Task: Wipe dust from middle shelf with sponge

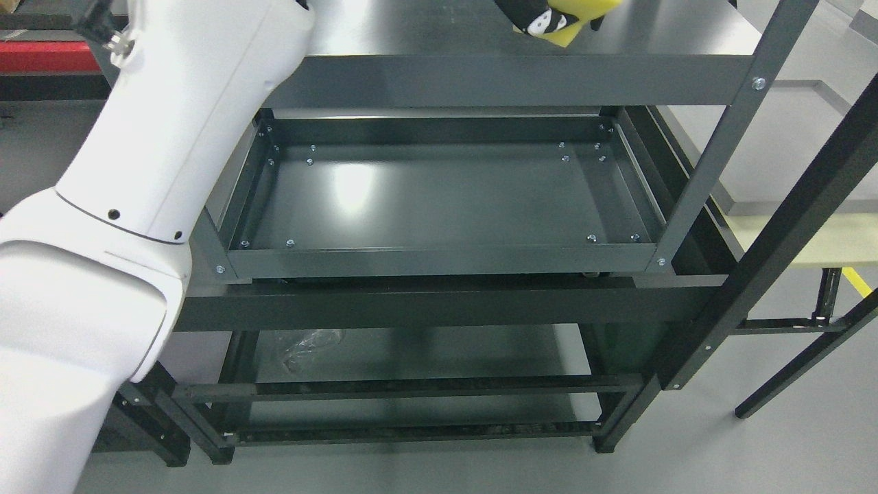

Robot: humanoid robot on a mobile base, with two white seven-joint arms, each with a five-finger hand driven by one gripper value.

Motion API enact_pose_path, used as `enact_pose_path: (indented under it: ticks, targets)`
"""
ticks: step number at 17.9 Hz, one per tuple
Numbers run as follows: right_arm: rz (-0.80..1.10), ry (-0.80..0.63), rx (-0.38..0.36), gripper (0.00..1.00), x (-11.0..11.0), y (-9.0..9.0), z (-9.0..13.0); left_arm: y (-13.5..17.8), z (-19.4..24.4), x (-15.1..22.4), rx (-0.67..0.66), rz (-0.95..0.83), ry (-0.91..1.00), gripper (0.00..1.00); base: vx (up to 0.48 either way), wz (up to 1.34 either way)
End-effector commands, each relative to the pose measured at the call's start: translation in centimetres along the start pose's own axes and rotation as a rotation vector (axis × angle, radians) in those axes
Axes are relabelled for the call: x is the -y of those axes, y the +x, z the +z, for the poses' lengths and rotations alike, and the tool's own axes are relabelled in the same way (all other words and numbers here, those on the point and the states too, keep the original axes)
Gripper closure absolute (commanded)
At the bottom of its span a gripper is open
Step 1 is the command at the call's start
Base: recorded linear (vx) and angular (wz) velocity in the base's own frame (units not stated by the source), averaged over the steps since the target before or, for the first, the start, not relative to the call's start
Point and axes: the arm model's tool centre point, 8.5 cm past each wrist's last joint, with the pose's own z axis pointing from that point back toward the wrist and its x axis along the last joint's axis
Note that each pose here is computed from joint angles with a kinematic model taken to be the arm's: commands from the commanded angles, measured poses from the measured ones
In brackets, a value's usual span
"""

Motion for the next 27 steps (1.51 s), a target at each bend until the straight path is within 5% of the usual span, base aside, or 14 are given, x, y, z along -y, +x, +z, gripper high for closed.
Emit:
enact_pose_path:
  ticks: [1,9,18,21,23,27]
  targets:
    - [0.003,-0.014,-0.051,0.00,1.0,0.2,-0.1,3.0,-4.5,5.3,0.026,-0.138,-0.249,0.94,0.000,0.00]
    - [0.003,-0.013,-0.048,0.00,1.0,0.3,-0.1,0.9,1.0,-1.1,0.012,-0.195,-0.113,0.94,0.000,0.00]
    - [0.003,-0.014,-0.050,0.00,1.0,0.2,-0.1,-7.9,19.1,0.1,-0.129,-0.149,-0.024,0.93,0.000,0.00]
    - [0.003,-0.014,-0.050,0.00,1.0,0.2,-0.1,-8.3,22.1,2.3,-0.055,-0.070,0.071,0.93,0.000,0.00]
    - [0.003,-0.013,-0.048,0.00,1.0,0.3,-0.1,-7.0,21.5,2.1,0.115,0.018,0.200,0.92,0.000,0.00]
    - [0.003,-0.013,-0.048,0.00,1.0,0.3,-0.1,-1.6,14.0,4.9,0.430,0.175,0.308,0.92,0.000,0.00]
